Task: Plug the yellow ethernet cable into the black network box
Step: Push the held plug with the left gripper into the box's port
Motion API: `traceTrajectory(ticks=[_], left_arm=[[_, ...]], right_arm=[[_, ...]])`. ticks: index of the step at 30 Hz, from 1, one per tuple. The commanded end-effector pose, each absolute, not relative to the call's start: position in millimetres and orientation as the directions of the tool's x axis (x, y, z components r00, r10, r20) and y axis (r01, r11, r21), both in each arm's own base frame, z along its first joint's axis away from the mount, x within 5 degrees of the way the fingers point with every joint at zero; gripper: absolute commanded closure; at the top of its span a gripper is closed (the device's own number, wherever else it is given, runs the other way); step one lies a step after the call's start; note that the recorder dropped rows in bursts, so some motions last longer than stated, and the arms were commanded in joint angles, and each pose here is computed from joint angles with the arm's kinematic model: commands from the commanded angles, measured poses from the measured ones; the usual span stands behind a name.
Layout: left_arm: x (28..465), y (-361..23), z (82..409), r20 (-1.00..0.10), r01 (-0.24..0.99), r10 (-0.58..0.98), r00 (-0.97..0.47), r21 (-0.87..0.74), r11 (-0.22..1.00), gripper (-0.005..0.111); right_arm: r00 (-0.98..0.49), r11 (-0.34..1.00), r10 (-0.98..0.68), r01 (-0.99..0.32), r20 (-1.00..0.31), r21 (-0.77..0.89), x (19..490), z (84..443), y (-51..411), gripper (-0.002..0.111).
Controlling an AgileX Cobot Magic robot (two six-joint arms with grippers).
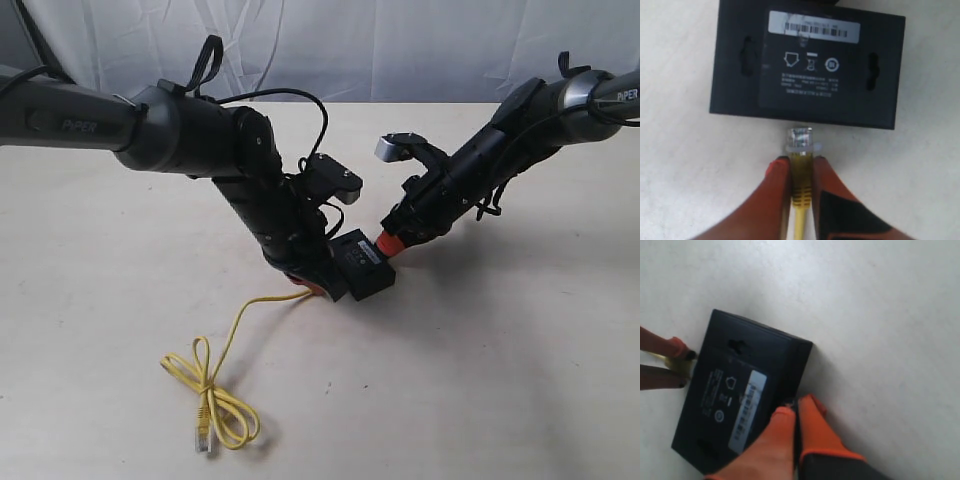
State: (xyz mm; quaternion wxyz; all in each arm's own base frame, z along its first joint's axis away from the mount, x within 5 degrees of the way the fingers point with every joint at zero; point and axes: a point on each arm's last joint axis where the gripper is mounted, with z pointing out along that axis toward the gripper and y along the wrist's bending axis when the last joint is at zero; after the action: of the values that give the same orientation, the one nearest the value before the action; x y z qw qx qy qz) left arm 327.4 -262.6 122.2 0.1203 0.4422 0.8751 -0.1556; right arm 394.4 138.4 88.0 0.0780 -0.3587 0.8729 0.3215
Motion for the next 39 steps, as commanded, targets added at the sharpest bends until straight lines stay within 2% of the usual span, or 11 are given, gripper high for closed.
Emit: traceTrajectory(ticks=[1,30,39], left_arm=[[329,-265,123,-0.36,0.806,0.725,-0.587,-0.168,0.568,0.107],[326,-263,123,-0.336,0.811,0.74,-0.582,-0.174,0.559,0.107],[329,-263,140,-0.39,0.82,0.731,-0.56,-0.134,0.556,0.107]], right_arm=[[-0.695,0.498,-0.615,-0.709,-0.372,0.5,391,85,142,0.109],[-0.663,0.472,-0.638,-0.739,-0.392,0.481,390,85,146,0.109],[-0.653,0.47,-0.652,-0.747,-0.386,0.471,390,84,145,0.109]])
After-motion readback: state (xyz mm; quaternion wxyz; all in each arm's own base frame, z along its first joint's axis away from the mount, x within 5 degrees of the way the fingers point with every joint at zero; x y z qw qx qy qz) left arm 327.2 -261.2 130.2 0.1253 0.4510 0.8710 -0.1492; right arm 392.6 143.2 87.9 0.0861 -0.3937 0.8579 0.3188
